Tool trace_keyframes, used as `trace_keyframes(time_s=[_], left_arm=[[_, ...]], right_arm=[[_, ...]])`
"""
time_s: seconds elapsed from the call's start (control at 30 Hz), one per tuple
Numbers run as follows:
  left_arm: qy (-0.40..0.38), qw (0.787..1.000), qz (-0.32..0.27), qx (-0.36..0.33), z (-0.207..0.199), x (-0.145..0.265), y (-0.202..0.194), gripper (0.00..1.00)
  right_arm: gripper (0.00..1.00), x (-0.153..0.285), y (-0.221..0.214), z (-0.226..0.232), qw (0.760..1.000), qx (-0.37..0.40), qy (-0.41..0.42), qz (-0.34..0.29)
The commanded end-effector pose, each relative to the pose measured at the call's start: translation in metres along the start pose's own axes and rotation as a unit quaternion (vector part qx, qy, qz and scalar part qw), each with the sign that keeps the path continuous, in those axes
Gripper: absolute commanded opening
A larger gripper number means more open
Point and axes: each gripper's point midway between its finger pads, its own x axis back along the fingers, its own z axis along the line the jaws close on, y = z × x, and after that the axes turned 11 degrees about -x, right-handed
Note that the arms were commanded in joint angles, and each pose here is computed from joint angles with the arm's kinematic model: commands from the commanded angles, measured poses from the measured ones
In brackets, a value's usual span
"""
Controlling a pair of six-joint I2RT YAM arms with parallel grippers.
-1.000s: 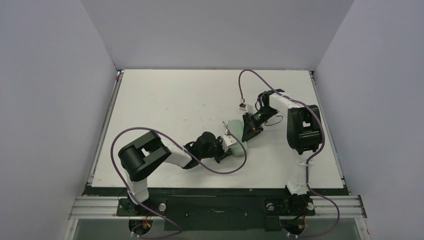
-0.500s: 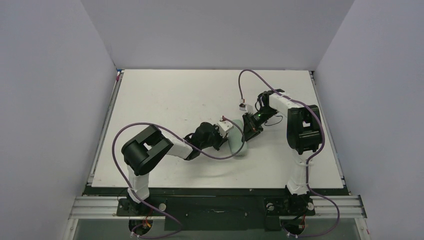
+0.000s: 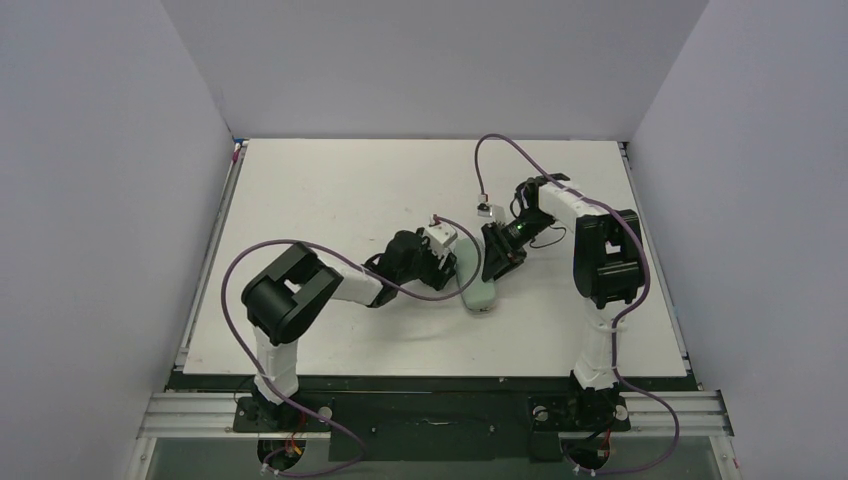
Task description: Open the umbrella
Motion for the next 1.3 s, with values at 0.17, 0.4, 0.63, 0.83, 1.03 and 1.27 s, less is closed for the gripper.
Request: trace_keyframes(time_s=[0.17,0.4,0.63,0.83,1.03,1.27], left_arm=[[0.049,0.997,-0.044,0.026,0.04,0.054,0.042,0.93],[0.072,0.99,-0.017,0.121,0.057,0.081,0.048,0.97],[0.088,0.974,-0.011,0.207,0.056,0.097,0.052,0.97],[0.053,0.968,-0.028,0.244,0.041,0.104,0.065,0.97],[0.054,0.97,-0.032,0.235,0.033,0.103,0.068,0.97],[0.107,0.948,-0.011,0.299,0.063,0.097,0.049,0.97]], right_arm=[[0.42,0.018,0.004,0.042,0.996,0.075,0.032,-0.024],[0.43,0.012,0.005,0.064,0.994,0.088,0.059,-0.022],[0.44,0.008,0.023,0.076,0.994,0.094,0.048,-0.043],[0.48,0.002,0.052,0.088,0.99,0.09,0.029,-0.103],[0.53,-0.004,0.06,0.103,0.989,0.094,0.046,-0.109],[0.54,-0.015,0.05,0.12,0.984,0.137,0.062,-0.095]])
